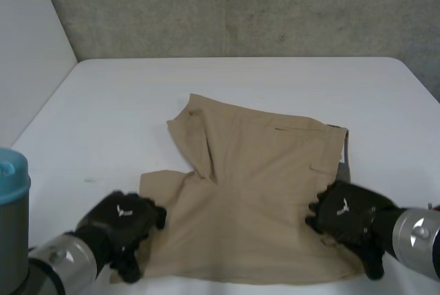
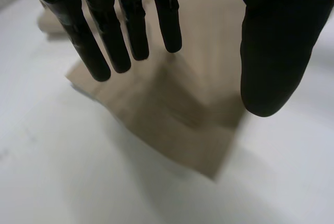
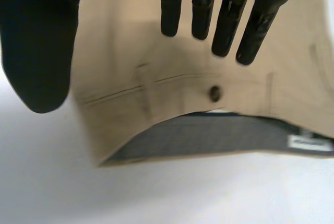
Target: Fold the shorts.
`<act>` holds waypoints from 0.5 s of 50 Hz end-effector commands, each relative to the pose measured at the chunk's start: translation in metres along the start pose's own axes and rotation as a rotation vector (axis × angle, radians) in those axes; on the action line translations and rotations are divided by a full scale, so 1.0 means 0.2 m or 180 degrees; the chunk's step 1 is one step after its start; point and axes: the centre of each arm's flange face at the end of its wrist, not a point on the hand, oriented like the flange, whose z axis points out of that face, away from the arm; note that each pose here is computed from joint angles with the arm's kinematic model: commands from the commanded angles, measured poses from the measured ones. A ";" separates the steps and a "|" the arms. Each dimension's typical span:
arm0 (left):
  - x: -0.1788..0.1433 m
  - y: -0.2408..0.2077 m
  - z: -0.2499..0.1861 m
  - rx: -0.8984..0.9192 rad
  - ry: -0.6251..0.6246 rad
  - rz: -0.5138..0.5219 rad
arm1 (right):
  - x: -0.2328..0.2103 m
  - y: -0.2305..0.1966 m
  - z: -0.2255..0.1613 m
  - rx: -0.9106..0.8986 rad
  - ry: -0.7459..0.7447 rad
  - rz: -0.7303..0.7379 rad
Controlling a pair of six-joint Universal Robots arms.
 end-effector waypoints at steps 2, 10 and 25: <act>-0.14 -0.27 0.08 0.0863 -0.0397 -0.0035 | 0.19 -0.07 0.04 0.0518 0.0645 0.0316; -0.22 -0.43 0.33 0.1317 -0.0454 -0.0012 | 0.23 -0.08 0.06 0.0648 0.0832 0.0396; -0.32 -0.47 1.01 0.1283 -0.0310 0.0909 | 0.21 -0.03 0.14 0.0644 0.0811 0.0587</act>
